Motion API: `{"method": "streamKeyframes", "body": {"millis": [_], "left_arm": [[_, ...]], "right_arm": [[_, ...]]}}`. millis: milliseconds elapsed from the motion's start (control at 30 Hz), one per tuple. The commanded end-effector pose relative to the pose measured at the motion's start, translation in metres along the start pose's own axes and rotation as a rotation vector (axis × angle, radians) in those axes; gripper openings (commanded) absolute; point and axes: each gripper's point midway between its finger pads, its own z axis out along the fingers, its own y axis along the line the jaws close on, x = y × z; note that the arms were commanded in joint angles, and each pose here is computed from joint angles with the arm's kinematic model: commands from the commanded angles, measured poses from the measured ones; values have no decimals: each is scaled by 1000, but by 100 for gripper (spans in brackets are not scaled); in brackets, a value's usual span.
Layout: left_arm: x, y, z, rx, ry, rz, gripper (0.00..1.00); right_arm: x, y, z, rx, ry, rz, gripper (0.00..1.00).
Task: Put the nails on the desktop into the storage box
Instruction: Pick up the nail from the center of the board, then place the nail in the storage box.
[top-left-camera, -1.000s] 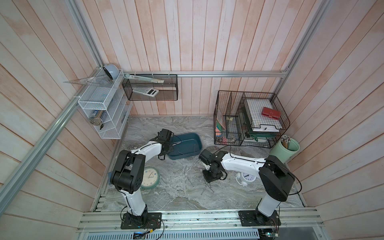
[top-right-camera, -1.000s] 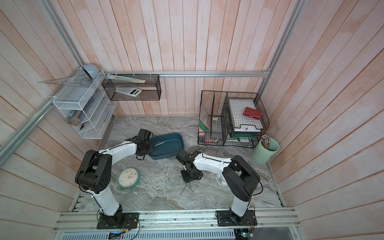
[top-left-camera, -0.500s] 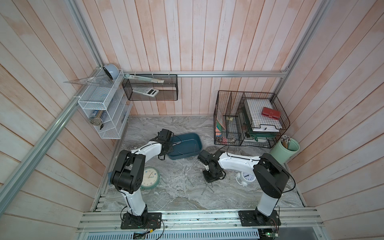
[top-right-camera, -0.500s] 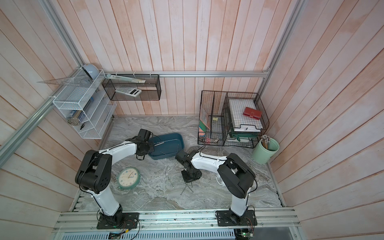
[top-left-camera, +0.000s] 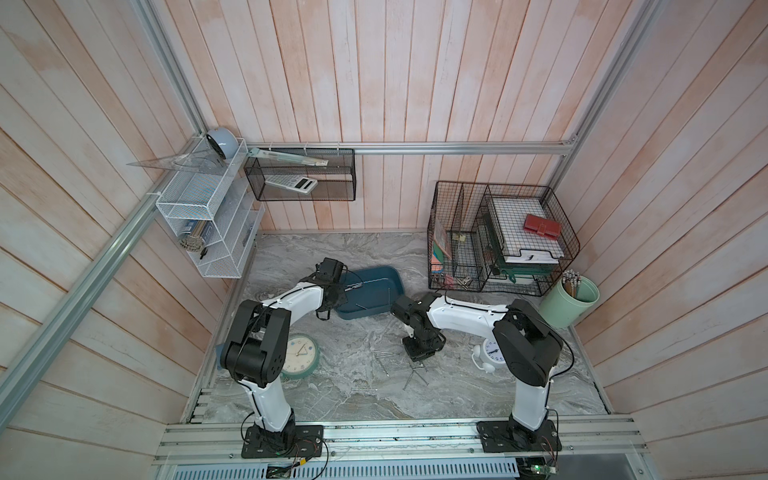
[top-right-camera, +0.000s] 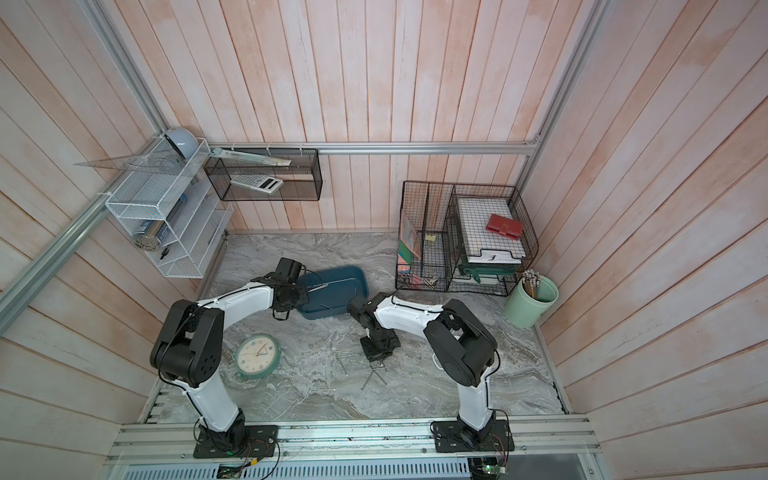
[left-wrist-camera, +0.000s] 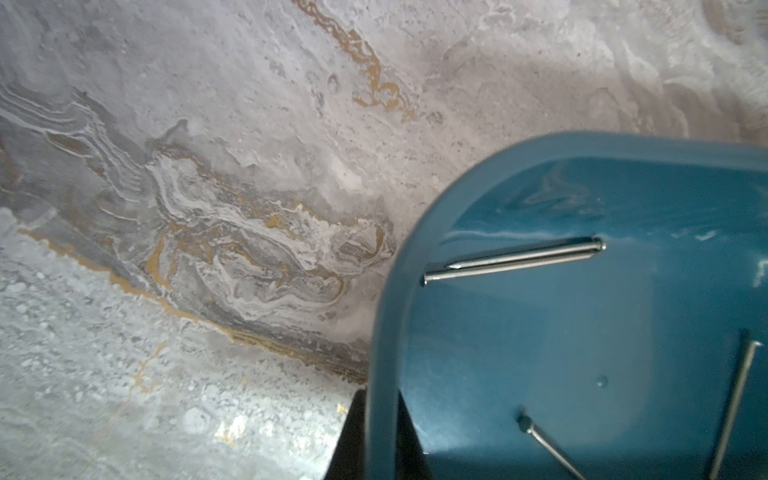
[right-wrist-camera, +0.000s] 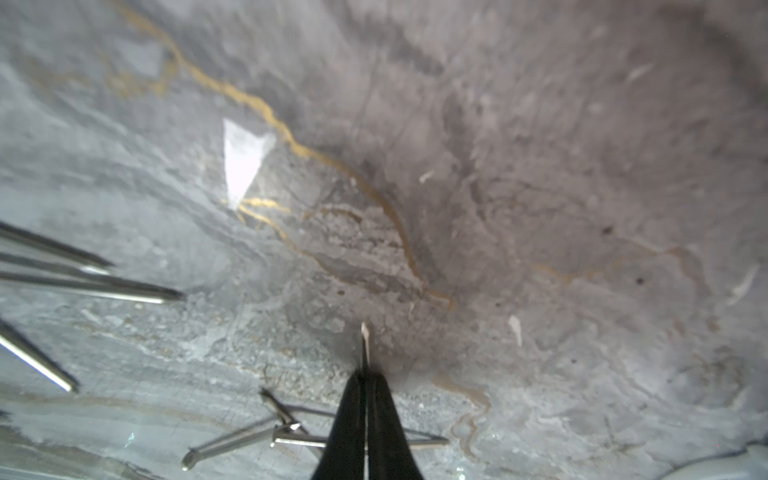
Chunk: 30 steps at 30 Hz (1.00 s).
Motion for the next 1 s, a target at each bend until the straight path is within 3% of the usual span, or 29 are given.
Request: {"method": "streamKeyframes", "body": {"millis": [0, 233, 533, 733, 867, 967], "left_arm": [[37, 13, 14, -38, 130, 31, 0], [38, 12, 15, -37, 133, 37, 0], [37, 11, 14, -32, 133, 40, 0], [38, 11, 14, -28, 137, 40, 0], [38, 10, 14, -21, 136, 34, 0], [39, 8, 14, -15, 137, 29, 0]], "right_arm": [[-54, 2, -15, -11, -237, -23, 0], [-80, -2, -53, -31, -445, -24, 0], [-89, 4, -87, -123, -606, -24, 0], [-129, 5, -153, -163, -843, 13, 0], [-173, 16, -179, -300, -788, 12, 0], [-202, 31, -175, -414, -741, 12, 0]]}}
